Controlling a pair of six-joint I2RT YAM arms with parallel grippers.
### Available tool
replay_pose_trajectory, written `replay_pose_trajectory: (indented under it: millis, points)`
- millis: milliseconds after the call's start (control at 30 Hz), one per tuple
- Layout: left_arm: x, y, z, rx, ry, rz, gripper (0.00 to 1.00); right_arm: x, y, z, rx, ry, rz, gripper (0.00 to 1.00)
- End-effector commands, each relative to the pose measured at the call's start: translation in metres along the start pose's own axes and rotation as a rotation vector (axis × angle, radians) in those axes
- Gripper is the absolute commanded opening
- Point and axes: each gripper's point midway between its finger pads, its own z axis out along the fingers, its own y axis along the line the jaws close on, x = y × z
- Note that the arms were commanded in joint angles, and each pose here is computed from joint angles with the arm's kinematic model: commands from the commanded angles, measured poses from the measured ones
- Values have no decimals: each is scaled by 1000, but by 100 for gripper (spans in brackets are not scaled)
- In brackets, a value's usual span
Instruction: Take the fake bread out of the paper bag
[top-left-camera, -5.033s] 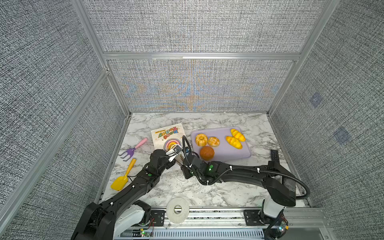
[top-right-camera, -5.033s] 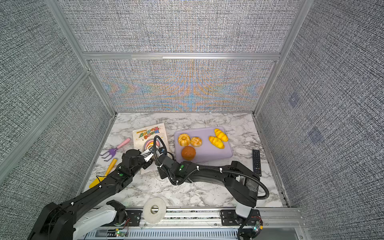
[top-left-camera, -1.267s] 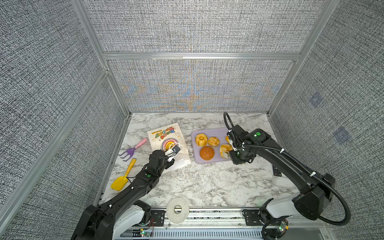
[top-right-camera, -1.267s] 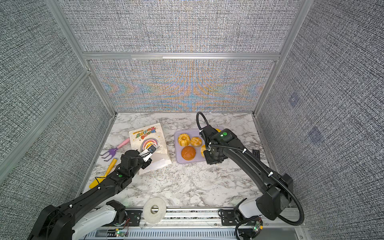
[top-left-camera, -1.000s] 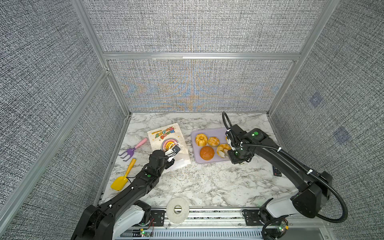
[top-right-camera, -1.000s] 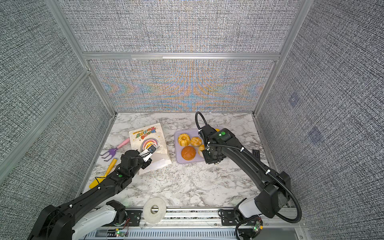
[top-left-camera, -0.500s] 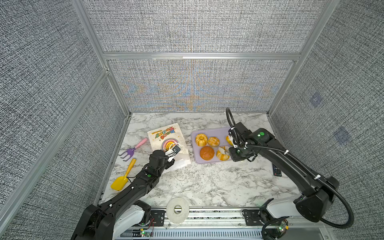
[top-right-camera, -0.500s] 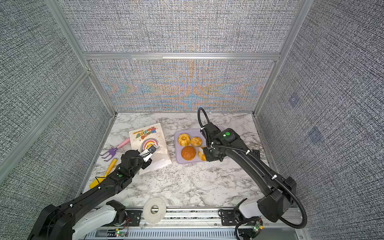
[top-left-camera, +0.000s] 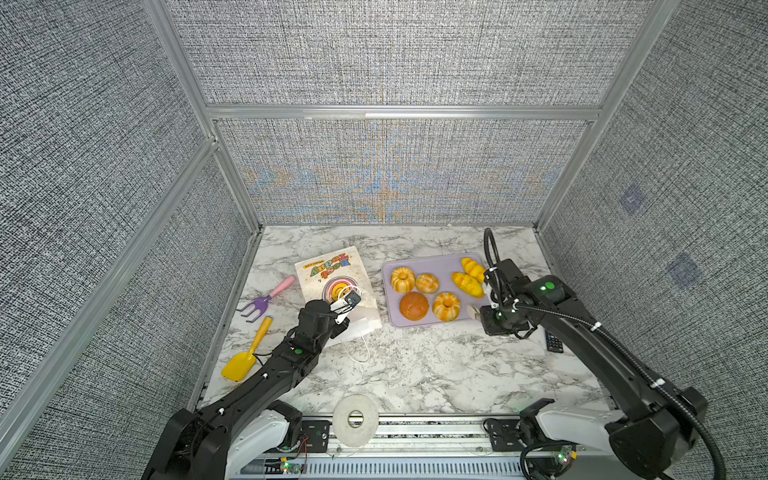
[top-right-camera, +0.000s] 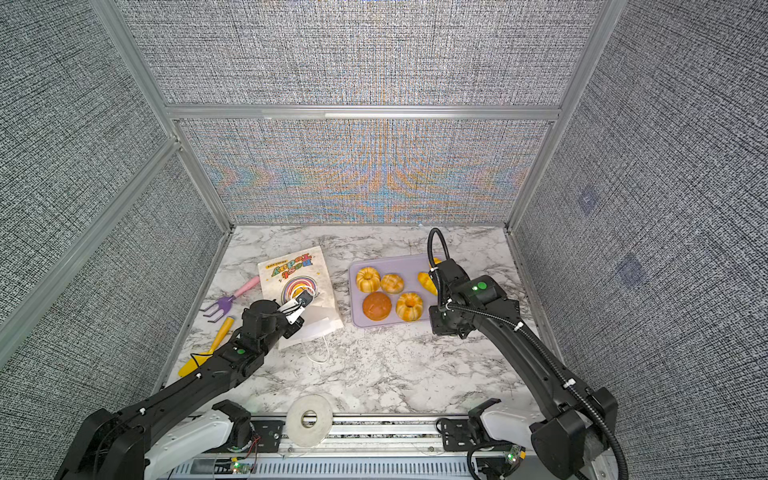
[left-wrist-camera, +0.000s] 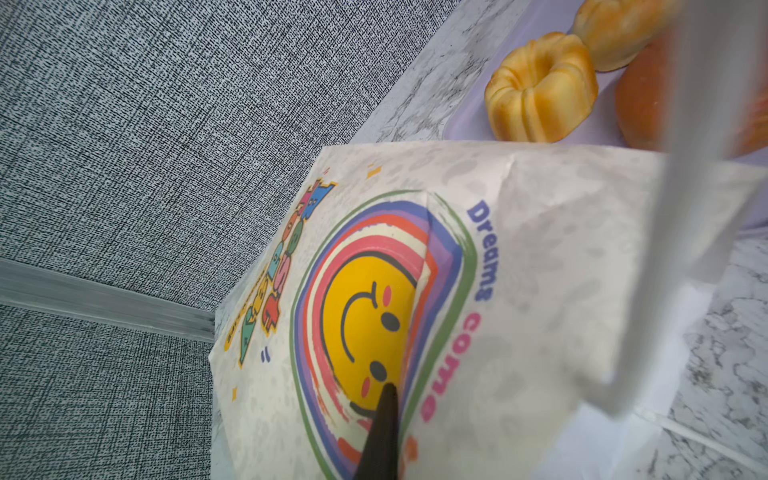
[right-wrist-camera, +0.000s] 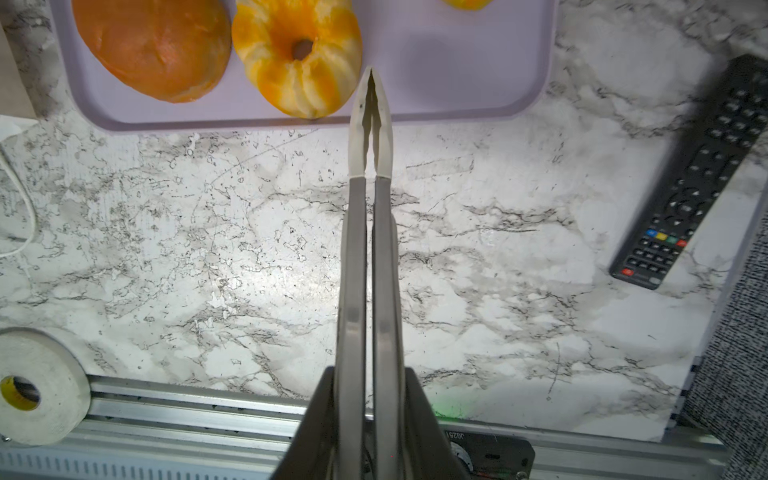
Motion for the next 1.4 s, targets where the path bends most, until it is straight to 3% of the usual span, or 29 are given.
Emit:
replay_pose_trajectory:
  millis: [0, 533, 833, 1200, 1367]
  points:
    - [-1, 0, 0, 3, -4, -5, 0, -7, 13, 10, -59, -5, -4, 0]
    - [-1, -1, 0, 7, -6, -3, 0, -26, 51, 29, -191, 4, -17, 0]
    - [0, -1, 0, 7, -4, -1, 0, -35, 66, 29, -197, -12, -51, 0]
    - [0, -1, 0, 5, -6, -1, 0, -25, 44, 2, -128, -50, -62, 0]
    - [-1, -1, -1, 5, -7, -1, 0, -33, 21, -7, -89, -106, -3, 0]
